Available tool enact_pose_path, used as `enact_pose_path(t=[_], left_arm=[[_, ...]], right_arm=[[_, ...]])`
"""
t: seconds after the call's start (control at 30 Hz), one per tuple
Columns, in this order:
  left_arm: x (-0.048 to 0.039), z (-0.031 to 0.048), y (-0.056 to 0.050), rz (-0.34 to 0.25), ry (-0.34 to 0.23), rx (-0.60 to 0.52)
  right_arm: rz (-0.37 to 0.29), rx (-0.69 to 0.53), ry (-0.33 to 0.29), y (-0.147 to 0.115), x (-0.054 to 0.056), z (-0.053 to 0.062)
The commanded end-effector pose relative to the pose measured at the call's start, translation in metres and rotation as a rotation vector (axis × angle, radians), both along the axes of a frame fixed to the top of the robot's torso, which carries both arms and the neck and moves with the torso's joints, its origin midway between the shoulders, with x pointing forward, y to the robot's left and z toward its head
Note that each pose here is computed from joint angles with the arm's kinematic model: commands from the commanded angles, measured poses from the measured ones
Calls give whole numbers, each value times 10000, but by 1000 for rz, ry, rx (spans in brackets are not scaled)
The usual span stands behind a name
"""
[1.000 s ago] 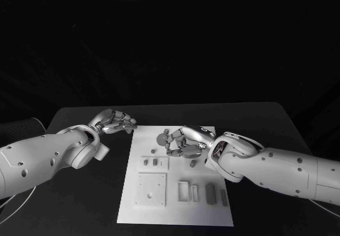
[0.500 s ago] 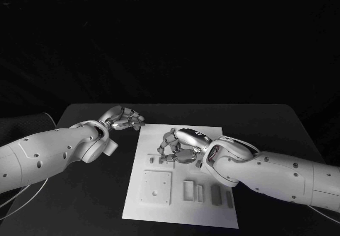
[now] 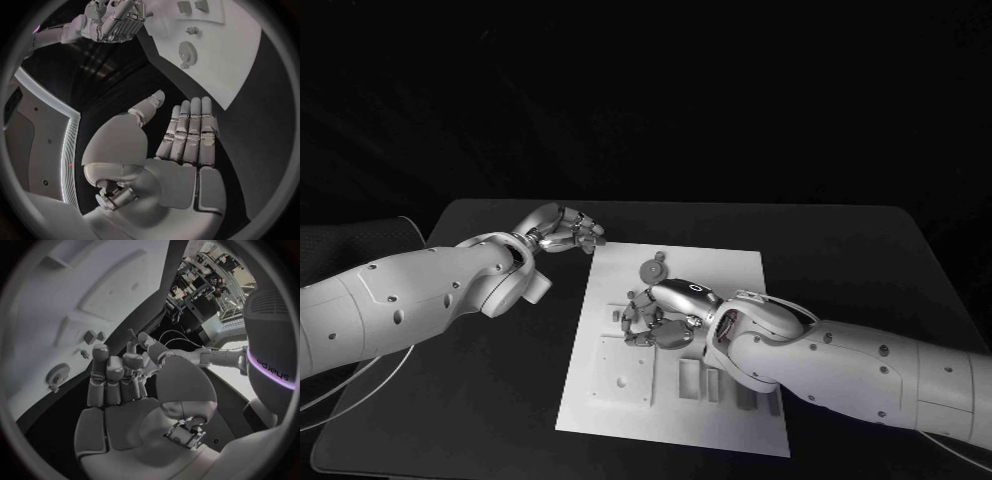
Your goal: Assemble the parts on the task board
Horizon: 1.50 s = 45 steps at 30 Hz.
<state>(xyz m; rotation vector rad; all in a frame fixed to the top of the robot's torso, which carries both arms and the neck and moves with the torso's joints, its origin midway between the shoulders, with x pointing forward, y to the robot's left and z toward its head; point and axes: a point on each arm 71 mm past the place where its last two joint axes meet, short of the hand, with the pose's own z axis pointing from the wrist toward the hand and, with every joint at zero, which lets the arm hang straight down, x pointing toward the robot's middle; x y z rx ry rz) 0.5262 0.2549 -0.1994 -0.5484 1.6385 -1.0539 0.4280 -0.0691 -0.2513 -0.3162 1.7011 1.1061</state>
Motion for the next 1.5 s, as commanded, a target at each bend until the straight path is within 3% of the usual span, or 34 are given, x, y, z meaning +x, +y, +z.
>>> enact_pose_path(t=[0.03, 0.43, 1.5], left_arm=[[3, 11, -13, 3, -7, -7], [1, 9, -29, -4, -4, -5], [-2, 10, -13, -3, -6, -1]], right_arm=[[39, -45, -10, 24, -32, -41], [46, -108, 2, -3, -68, -232], [38, -142, 8, -74, -65, -348]])
